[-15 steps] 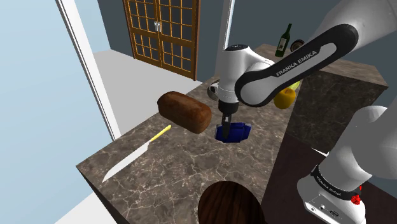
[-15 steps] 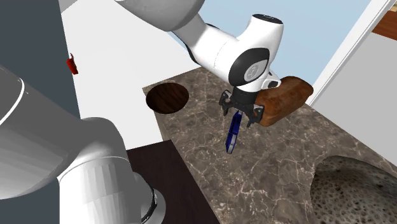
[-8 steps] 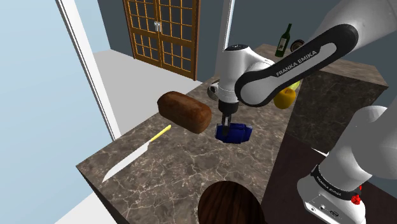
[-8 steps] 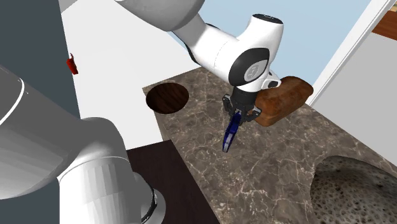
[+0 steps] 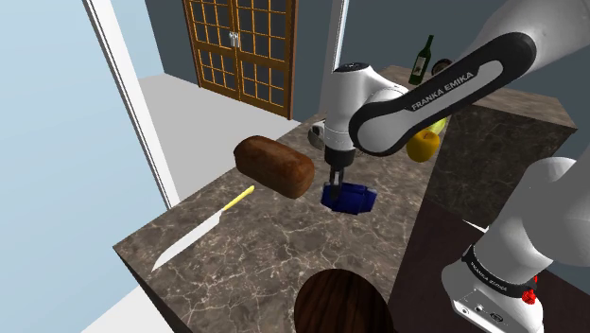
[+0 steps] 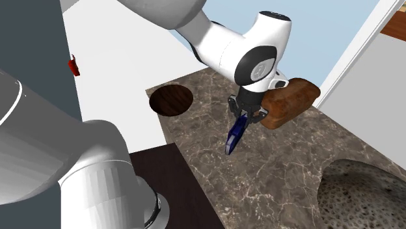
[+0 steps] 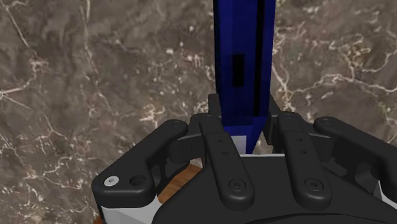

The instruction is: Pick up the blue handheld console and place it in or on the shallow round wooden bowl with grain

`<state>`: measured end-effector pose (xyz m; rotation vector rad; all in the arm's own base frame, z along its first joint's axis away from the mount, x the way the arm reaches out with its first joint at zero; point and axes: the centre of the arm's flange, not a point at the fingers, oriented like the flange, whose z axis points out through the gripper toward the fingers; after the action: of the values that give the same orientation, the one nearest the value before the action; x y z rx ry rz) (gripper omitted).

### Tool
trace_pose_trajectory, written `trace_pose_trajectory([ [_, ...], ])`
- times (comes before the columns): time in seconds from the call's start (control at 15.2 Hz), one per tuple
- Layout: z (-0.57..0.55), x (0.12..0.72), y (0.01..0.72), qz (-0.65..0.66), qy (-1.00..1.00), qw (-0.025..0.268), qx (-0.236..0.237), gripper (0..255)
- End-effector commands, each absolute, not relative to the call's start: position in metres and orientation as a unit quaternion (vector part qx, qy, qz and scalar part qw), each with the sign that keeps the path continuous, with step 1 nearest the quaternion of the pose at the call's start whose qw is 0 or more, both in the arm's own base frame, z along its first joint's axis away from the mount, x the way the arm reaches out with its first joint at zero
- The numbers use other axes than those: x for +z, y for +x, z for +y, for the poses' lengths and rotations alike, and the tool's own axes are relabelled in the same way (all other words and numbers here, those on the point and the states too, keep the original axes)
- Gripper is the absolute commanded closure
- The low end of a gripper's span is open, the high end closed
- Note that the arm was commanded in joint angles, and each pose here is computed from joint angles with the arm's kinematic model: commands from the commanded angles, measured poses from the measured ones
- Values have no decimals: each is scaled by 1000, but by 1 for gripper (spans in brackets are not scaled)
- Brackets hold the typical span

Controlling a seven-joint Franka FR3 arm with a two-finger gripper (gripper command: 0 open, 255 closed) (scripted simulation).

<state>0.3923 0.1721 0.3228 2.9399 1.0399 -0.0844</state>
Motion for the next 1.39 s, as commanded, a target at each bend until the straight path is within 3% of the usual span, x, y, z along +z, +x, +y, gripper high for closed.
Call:
trace_pose_trajectory([
  [0.0, 172, 332, 391, 333, 942, 11, -28, 255],
  [1.32, 172, 436, 391, 333, 942, 11, -28, 255],
])
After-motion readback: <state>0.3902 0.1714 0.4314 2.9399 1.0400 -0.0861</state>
